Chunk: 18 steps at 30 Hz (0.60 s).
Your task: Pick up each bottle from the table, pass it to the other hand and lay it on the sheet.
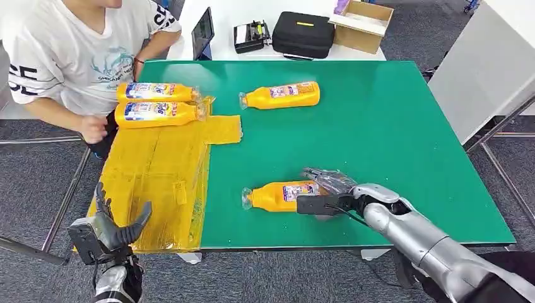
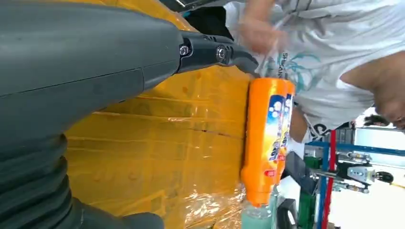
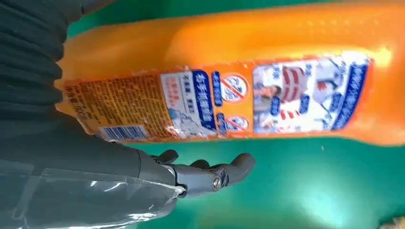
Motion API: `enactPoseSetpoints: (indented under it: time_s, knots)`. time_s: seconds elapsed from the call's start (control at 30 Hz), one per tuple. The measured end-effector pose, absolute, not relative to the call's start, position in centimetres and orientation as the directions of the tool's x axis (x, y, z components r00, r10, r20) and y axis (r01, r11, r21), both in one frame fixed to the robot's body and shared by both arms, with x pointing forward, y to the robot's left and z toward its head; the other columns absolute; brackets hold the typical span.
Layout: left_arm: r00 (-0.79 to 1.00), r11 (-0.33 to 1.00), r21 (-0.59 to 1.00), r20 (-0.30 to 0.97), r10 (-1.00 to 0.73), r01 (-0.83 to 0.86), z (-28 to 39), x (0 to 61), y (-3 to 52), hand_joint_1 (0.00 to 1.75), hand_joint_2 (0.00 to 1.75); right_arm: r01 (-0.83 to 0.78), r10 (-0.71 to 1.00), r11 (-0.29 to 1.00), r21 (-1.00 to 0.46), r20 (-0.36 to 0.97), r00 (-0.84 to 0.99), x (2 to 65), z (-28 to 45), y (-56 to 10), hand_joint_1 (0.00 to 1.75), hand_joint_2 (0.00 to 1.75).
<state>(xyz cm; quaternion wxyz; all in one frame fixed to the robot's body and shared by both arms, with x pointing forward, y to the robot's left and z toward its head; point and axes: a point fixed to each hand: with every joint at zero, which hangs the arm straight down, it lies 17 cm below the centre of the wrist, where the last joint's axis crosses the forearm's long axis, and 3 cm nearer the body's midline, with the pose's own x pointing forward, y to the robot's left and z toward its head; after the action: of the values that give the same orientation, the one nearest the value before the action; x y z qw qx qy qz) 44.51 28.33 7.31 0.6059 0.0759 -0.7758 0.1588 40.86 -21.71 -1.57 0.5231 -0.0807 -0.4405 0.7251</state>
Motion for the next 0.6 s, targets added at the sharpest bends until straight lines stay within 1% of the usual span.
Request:
enactPoseSetpoints:
  time_s: [0.5, 0.53, 0.57, 0.6]
  knots:
    - [-0.229, 0.943, -0.188, 0.965, 0.126, -0.275, 6.3, 44.8, 26.5, 0.00, 1.75, -0.697, 0.843, -0.166, -0.698, 0.266, -0.467, 40.1, -3.5, -22.4, 0.00, 1.75]
    - [-0.227, 0.942, -0.192, 0.965, 0.130, -0.274, 6.3, 44.8, 26.4, 0.00, 1.75, -0.694, 0.845, -0.173, -0.699, 0.258, -0.469, 40.2, -3.7, -22.4, 0.03, 1.75]
    - [-0.225, 0.943, -0.193, 0.965, 0.133, -0.271, 6.2, 44.8, 26.2, 0.00, 1.75, -0.693, 0.847, -0.178, -0.699, 0.250, -0.470, 40.2, -3.9, -22.5, 0.03, 1.75]
    - [-0.223, 0.943, -0.196, 0.965, 0.137, -0.268, 6.1, 44.9, 26.1, 0.00, 1.75, -0.694, 0.847, -0.182, -0.697, 0.246, -0.470, 40.2, -4.0, -22.5, 0.24, 1.75]
